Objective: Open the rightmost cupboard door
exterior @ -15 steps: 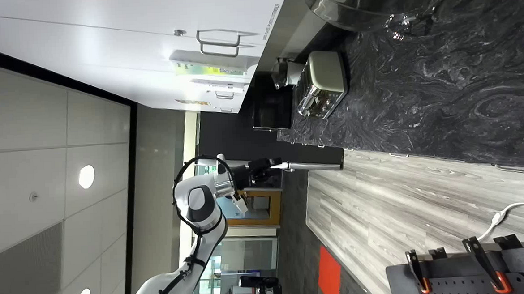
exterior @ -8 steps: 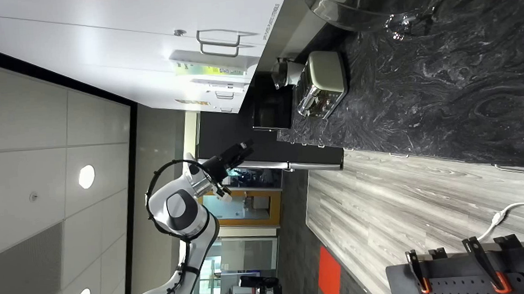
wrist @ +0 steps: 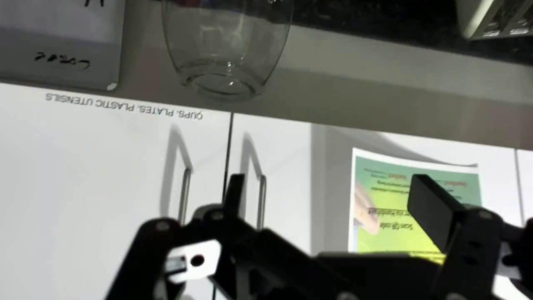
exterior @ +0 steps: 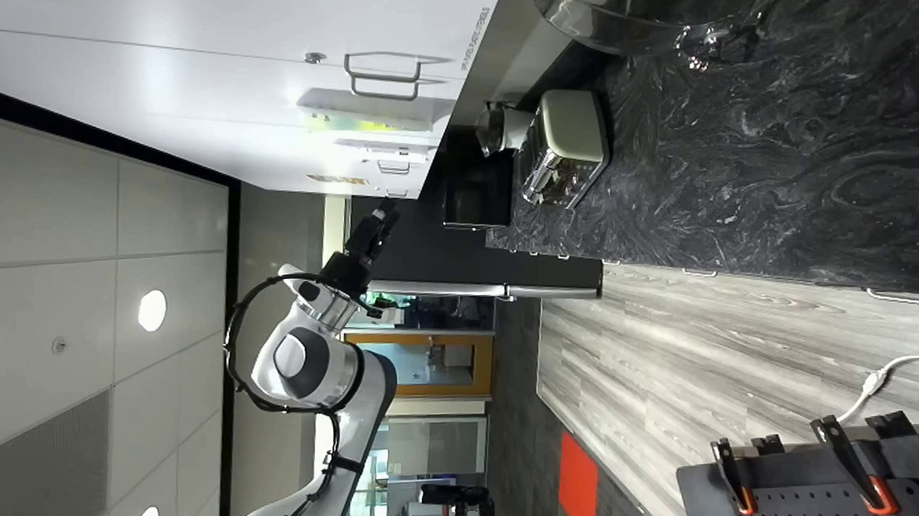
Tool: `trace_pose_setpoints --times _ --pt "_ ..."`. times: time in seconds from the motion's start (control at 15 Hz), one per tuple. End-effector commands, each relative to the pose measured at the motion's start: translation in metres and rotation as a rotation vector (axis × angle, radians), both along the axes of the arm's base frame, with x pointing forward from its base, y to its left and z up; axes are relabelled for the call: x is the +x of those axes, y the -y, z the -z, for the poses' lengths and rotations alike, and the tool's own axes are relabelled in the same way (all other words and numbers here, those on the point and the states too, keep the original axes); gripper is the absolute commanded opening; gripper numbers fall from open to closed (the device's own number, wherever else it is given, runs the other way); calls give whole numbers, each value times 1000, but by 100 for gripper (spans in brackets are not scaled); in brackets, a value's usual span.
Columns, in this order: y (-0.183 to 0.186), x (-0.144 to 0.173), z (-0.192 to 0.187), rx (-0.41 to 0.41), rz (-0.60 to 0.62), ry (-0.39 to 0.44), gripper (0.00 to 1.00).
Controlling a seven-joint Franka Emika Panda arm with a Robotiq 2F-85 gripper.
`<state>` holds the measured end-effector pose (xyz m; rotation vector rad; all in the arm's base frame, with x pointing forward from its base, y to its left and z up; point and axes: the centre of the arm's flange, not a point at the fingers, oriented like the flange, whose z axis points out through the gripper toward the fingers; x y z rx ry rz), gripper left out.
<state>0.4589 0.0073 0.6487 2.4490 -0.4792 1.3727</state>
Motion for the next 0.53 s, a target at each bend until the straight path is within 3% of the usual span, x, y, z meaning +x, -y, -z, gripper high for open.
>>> trace_pose_setpoints --times 0.0,0.33,0.47 --pt "1 0 0 -17 35 27 100" --pt "1 0 2 -17 41 32 100" --pt "6 6 -9 -33 68 69 100"
